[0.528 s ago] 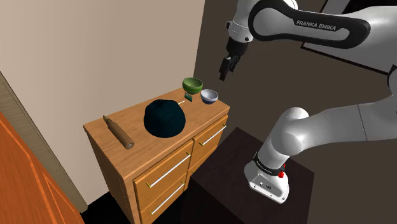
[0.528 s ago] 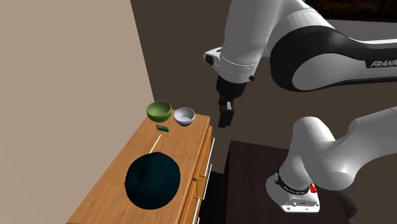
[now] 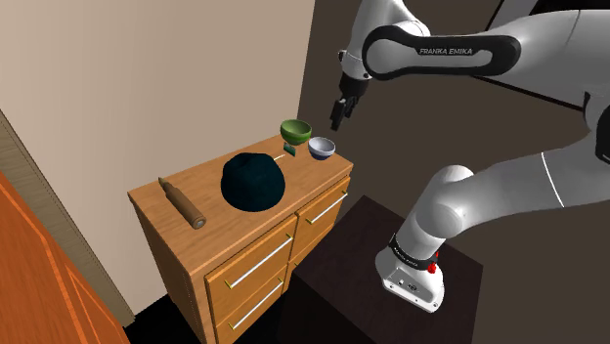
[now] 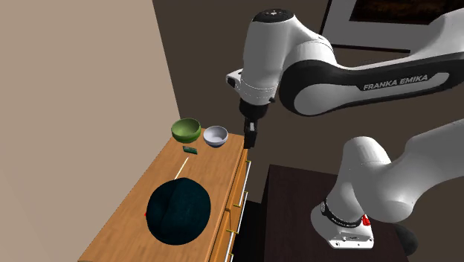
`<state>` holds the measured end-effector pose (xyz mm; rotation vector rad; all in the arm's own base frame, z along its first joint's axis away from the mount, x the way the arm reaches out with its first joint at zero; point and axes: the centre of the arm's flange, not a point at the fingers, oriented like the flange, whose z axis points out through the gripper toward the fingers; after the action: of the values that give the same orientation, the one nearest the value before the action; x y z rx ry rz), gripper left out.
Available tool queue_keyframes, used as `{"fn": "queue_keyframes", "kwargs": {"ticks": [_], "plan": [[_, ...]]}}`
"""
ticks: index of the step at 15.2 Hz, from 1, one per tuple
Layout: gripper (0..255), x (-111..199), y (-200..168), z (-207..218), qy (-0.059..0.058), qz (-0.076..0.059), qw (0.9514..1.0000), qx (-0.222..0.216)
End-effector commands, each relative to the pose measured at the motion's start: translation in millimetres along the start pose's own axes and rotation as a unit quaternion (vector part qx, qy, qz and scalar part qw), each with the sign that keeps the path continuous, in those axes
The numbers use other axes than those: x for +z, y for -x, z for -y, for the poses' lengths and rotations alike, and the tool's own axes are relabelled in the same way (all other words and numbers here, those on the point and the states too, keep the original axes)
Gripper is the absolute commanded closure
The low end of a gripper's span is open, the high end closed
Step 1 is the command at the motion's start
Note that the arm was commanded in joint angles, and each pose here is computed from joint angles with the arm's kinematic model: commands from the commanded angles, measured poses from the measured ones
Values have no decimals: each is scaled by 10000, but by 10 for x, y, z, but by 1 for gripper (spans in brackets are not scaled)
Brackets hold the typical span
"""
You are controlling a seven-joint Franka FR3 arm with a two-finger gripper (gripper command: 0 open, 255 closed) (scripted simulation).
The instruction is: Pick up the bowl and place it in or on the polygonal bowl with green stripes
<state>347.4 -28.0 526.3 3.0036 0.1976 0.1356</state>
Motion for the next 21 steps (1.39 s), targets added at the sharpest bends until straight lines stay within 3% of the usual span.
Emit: {"fn": "queue_keyframes", "kwargs": {"ticks": [1, 21], "plan": [[0, 217, -84, -177, -1, 6, 10000, -36], [0, 2279, -991, -1589, -37, 128, 9993, -355]]}}
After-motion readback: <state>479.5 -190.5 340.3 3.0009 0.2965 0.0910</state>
